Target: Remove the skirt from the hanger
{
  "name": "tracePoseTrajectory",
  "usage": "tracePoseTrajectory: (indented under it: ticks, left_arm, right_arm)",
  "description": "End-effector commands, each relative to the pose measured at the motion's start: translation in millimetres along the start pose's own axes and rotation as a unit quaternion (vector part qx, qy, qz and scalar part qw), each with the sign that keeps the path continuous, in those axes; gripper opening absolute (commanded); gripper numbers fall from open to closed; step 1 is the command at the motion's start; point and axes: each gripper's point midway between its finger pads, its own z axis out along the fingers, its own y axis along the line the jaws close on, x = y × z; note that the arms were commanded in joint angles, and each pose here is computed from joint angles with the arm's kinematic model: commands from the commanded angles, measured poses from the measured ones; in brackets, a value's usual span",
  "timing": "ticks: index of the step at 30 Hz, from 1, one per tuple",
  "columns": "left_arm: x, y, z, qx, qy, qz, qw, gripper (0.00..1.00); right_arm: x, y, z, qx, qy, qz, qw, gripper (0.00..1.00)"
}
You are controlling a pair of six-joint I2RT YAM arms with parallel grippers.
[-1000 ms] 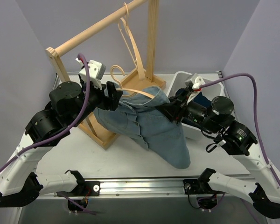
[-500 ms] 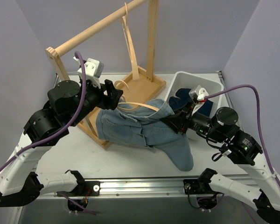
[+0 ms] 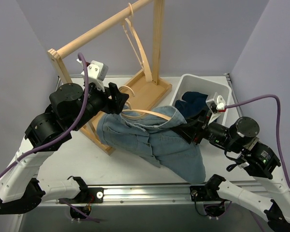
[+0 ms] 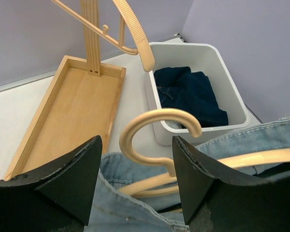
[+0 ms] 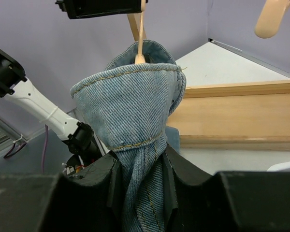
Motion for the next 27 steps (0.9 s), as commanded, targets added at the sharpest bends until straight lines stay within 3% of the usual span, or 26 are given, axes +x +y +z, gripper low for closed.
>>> tracePoseTrajectory:
  ticks: [1, 6, 7, 9, 10, 13, 14, 15, 16, 19, 22, 27]
  left_arm:
    - [-13, -7, 7, 0.016, -0.022, -0.015, 1.0, 0.68]
    - [-11, -12, 20, 0.027, -0.02, -0.02, 0.999, 0.66]
    - [-11, -13, 21, 0.033, -0.021, -0.022, 0.999, 0.55]
    - [-9, -20, 24, 0.051, -0.017, -0.025, 0.998, 0.24]
    - [-8, -22, 25, 0.056, -0.014, -0.025, 0.998, 0.03]
    - [-9, -24, 24, 0.064, -0.014, -0.022, 0.998, 0.02]
    - [-11, -24, 23, 0.064, -0.016, -0.022, 0.998, 0.02]
    - [-12, -23, 23, 0.061, -0.016, -0.022, 0.998, 0.02]
    - [-13, -22, 22, 0.06, -0.017, -0.021, 0.998, 0.02]
    - [-15, -23, 21, 0.06, -0.019, -0.02, 0.998, 0.02]
    - [-16, -22, 23, 0.057, -0.021, -0.017, 0.998, 0.02]
    - [-18, -23, 26, 0.058, -0.025, -0.015, 0.998, 0.02]
  right_arm:
    - [-49, 29, -11, -0.057, -0.085, -0.015, 0.995, 0.0]
    - [-52, 35, -20, -0.065, -0.091, -0.015, 0.994, 0.0]
    - [-52, 35, -20, -0.065, -0.09, -0.014, 0.994, 0.0]
    - [-51, 33, -21, -0.058, -0.09, -0.013, 0.994, 0.0]
    - [-51, 32, -21, -0.055, -0.089, -0.01, 0.994, 0.0]
    - [-45, 21, -18, -0.025, -0.077, 0.006, 0.997, 0.0]
    - [-39, 17, -17, -0.014, -0.06, 0.011, 0.998, 0.07]
    - [-35, 14, -15, -0.006, -0.049, 0.013, 0.999, 0.27]
    - [-31, 7, -11, 0.01, -0.038, 0.018, 0.999, 0.36]
    - [-29, 5, -9, 0.018, -0.025, 0.023, 0.999, 0.53]
    - [-37, 4, -9, 0.022, -0.037, 0.02, 0.999, 0.6]
    - [-44, 4, -3, 0.018, -0.043, 0.01, 0.999, 0.61]
